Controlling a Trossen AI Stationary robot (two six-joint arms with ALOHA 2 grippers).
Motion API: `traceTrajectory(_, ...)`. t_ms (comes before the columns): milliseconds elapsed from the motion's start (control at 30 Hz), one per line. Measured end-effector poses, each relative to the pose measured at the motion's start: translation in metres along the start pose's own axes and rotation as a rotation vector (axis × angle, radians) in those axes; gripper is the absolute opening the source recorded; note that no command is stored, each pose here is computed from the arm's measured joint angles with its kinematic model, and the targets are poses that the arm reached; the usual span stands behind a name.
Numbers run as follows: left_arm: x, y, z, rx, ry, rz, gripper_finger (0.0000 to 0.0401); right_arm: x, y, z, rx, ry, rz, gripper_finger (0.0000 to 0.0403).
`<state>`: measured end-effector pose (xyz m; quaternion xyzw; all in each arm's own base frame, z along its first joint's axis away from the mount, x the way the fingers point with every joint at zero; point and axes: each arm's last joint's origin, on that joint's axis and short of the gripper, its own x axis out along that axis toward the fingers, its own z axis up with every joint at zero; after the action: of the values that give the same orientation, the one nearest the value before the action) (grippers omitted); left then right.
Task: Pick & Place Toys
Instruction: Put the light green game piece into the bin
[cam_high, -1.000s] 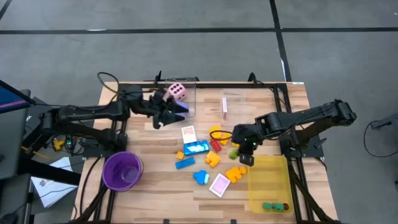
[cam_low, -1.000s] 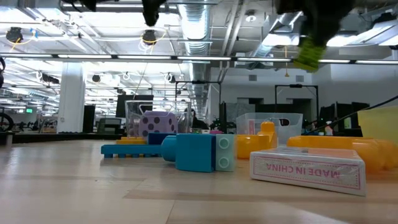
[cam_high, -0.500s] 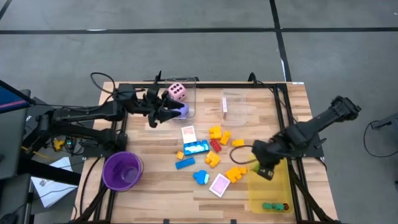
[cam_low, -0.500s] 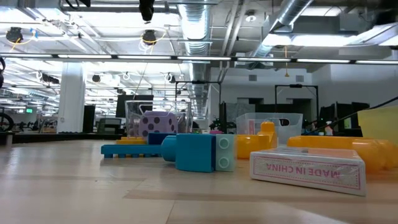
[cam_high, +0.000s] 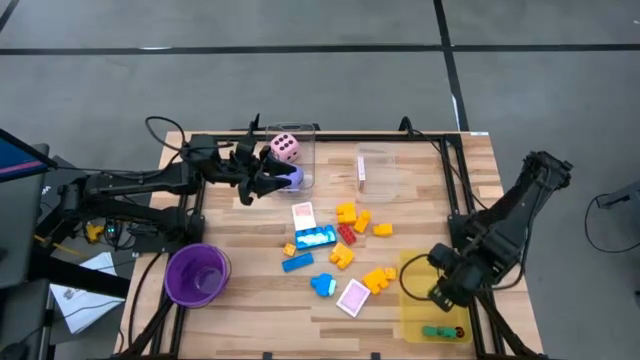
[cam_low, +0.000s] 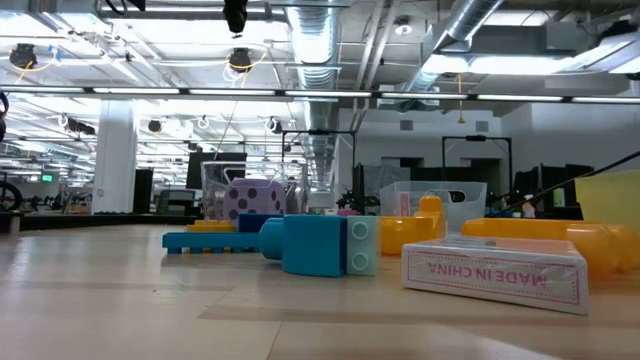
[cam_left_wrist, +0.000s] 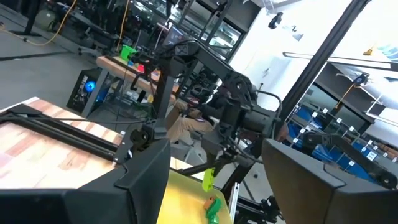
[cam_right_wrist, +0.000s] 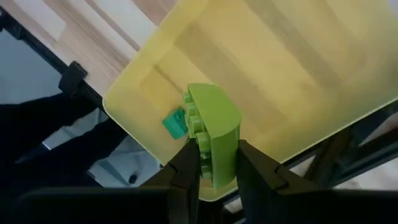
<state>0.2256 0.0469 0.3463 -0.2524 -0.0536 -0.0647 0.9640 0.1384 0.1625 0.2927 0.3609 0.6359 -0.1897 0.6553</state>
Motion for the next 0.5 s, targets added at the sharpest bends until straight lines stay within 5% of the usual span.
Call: traceTrajectory(500, 0.000, 0.000, 0.000, -0.010, -0.002, 0.003, 0.0242, 0.042, 0.037, -0.011, 0.170, 0.071, 0.010, 0.0072)
